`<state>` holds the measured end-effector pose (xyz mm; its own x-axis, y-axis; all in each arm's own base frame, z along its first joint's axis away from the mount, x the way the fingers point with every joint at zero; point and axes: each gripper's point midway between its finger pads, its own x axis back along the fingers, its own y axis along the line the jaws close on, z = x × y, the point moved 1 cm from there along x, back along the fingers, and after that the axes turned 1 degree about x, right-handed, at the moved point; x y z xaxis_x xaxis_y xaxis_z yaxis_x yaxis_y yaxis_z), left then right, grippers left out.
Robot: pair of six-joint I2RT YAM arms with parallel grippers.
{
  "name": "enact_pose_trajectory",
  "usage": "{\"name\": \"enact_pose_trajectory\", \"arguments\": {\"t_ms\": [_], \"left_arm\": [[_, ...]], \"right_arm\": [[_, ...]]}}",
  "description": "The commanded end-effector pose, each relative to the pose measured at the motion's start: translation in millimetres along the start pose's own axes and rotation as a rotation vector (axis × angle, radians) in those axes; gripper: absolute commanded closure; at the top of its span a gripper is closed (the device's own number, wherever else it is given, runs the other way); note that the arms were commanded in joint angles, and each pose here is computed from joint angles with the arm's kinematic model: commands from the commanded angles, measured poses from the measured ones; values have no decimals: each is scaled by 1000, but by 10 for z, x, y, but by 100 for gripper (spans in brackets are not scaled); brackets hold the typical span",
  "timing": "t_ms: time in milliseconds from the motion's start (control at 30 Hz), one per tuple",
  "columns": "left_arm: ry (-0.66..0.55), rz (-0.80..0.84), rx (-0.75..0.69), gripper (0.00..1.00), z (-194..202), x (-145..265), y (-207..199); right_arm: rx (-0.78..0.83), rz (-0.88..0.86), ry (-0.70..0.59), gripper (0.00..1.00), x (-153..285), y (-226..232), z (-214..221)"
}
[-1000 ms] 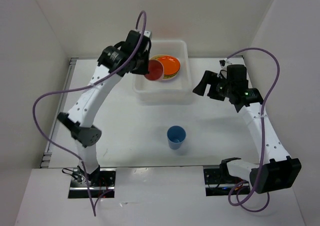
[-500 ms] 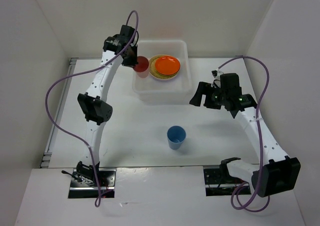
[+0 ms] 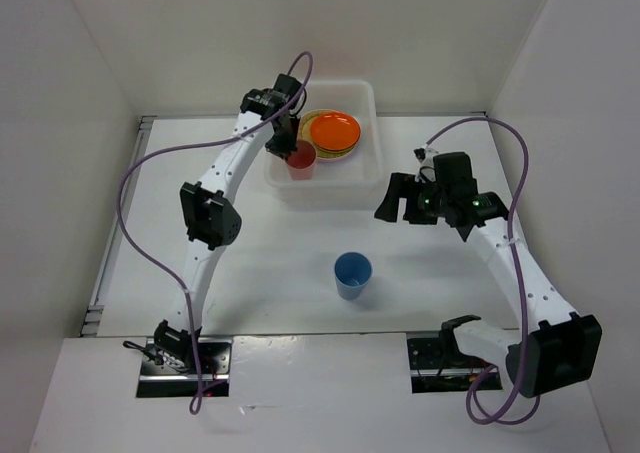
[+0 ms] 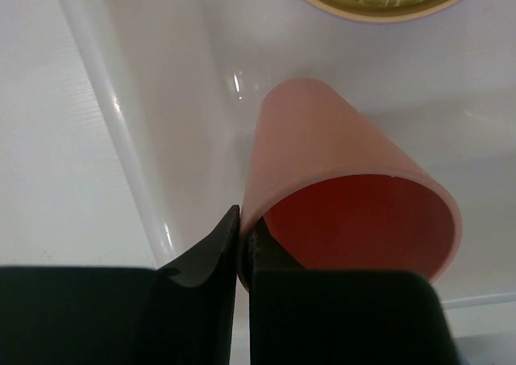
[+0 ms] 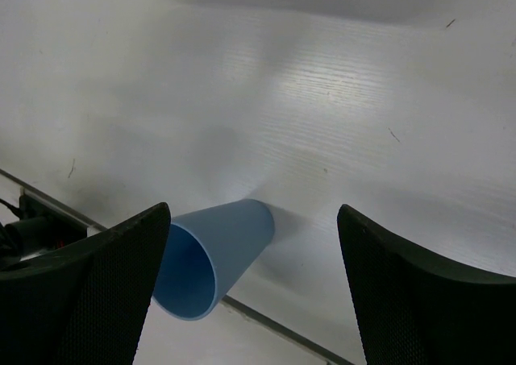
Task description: Place the mixed dishes into the plastic bin
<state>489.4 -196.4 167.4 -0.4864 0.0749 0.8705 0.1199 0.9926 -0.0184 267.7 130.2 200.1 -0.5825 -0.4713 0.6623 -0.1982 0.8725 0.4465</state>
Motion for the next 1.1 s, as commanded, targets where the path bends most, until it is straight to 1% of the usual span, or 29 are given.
{"name": "enact_pose_trajectory", "arguments": {"t_ms": [0,167,400,433,533,567,700,733,767,900,1000,1033,1067], "left_arm": [[20,-23,-31,96,51,-89,24],[29,-25,-32,87,71,-132,23],[63,-15,-35,87,149,-246,-2],[63,-14,-35,86,150,-247,-2],[71,-26,-37,80,170,-296,13],[71,-26,-37,73,170,-296,13],[52,-21,-34,63,119,-257,4],[52,-21,-34,59,119,-257,4],[52,-21,-34,59,119,-257,4],[1,-18,-28,52,-6,-108,6],[-49,-18,-11,49,-121,56,14],[-86,-9,-5,47,-199,204,12],[-86,-8,4,47,-200,206,8]], "right_arm": [[68,-32,-1,12,20,129,16],[89,-32,27,12,-1,195,82],[100,-35,67,12,-69,262,157],[105,-37,93,12,-93,280,214],[113,-41,129,12,-149,315,272],[117,-43,141,12,-145,331,307],[129,-33,148,12,-174,397,336],[129,-33,148,12,-174,397,336],[129,-27,148,12,-179,410,348],[157,-37,169,15,-162,496,419],[171,-29,193,15,-193,542,480],[178,-12,210,15,-213,525,523],[180,2,196,15,-211,541,496]]}}
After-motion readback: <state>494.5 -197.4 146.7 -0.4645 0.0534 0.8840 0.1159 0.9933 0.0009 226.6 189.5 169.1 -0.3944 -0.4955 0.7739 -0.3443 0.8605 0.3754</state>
